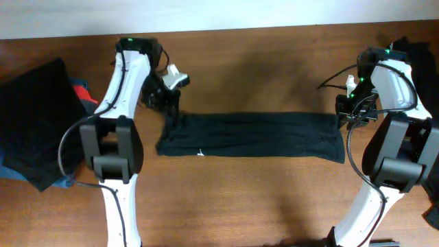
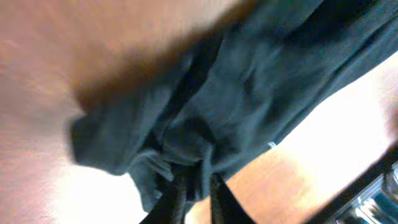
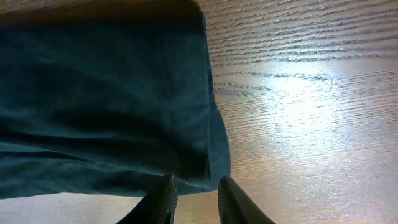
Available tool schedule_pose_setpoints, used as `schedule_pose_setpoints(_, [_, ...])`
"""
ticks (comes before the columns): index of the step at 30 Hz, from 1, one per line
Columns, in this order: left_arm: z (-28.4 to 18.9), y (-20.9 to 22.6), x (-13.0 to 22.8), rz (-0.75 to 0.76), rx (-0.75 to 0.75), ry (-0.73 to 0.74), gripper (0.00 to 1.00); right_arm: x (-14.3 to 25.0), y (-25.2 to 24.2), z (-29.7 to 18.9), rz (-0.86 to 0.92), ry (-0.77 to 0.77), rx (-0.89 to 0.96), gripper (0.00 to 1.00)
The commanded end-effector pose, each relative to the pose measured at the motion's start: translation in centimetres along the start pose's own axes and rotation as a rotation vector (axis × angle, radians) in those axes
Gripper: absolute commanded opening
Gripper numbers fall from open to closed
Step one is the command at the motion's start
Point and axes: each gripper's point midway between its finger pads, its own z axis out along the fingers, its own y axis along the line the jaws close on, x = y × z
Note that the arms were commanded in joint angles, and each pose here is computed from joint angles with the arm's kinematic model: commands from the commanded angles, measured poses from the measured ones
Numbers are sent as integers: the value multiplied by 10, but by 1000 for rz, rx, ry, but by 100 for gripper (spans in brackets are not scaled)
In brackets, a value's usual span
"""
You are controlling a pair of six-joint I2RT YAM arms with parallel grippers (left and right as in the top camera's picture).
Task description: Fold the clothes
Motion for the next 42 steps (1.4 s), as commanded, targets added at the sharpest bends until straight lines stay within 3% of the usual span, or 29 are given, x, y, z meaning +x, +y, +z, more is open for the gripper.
schedule_pose_setpoints(1, [-49, -31, -28, 72, 9, -201, 9, -2, -1, -13, 12, -38, -10, 28])
schedule_pose_setpoints(3, [-51, -56, -48, 123, 126, -292, 1, -2, -1, -13, 12, -37, -10, 28])
schedule_pose_setpoints(6, [-48, -87, -67, 132, 282, -365, 0, -2, -1, -13, 12, -35, -10, 28])
schedule_pose_setpoints(11, [-35, -124, -69, 136, 440, -353, 1, 0, -1, -13, 12, -30, -10, 28])
schedule_pose_setpoints(21, [19, -128, -51, 84, 535, -264, 0, 2, -1, -13, 12, -21, -10, 28])
schedule_pose_setpoints(28, [62, -116, -34, 14, 545, -214, 1, 2, -1, -13, 12, -19, -10, 28])
schedule_pose_setpoints(33, [87, -97, -18, -9, 449, -154, 1, 3, -1, -13, 12, -17, -11, 28])
schedule_pose_setpoints(42, [91, -64, -8, -56, 358, -141, 0, 4, -1, -13, 12, -13, -11, 28])
